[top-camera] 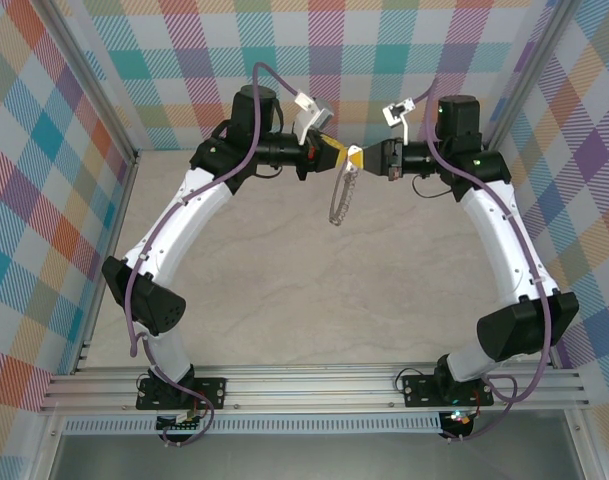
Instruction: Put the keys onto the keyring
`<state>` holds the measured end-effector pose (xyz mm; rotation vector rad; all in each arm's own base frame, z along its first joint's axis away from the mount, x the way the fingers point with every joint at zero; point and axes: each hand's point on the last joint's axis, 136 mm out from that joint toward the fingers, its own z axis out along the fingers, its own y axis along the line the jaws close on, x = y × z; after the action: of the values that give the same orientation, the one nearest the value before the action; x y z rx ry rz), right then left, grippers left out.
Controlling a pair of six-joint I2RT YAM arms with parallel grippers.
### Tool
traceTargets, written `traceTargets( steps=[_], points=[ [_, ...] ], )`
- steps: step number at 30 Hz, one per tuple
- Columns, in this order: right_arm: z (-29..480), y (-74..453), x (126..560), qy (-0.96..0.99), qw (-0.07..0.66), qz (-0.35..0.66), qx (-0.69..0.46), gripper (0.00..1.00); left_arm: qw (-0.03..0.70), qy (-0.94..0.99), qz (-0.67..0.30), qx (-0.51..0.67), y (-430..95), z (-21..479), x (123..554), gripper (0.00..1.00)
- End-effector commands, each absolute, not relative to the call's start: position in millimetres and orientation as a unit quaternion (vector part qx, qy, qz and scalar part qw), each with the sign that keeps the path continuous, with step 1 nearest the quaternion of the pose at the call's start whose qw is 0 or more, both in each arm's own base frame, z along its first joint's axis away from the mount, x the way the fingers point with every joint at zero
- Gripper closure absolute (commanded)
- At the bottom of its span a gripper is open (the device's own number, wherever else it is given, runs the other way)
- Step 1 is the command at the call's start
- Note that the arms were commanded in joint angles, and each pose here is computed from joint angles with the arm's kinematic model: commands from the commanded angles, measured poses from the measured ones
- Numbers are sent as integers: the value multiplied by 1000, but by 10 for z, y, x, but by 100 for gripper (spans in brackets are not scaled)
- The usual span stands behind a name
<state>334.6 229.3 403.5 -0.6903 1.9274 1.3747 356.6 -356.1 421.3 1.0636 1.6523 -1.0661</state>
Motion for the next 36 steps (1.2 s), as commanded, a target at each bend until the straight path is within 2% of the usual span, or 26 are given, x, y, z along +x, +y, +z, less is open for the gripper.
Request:
traceTargets(
  steps=[1,6,18,34,36],
  points=[
    [4019,2281,3260,731,331,533,-268,100,454,650,-431,431,-3512,4396,3488,100],
    [3995,2274,3242,732,331,533,-265,100,454,650,-431,432,-3512,4390,3485,100],
    [4287,2287,3258,718,349,534,-280,100,452,648,-433,433,-3509,4398,3464,100],
    [4229,2289,3323,724,345,530,-276,100,452,658,-422,429,-3496,4334,3514,100],
    [4198,2292,3349,726,341,530,-274,100,455,667,-411,422,-3477,4309,3560,88]
  ],
)
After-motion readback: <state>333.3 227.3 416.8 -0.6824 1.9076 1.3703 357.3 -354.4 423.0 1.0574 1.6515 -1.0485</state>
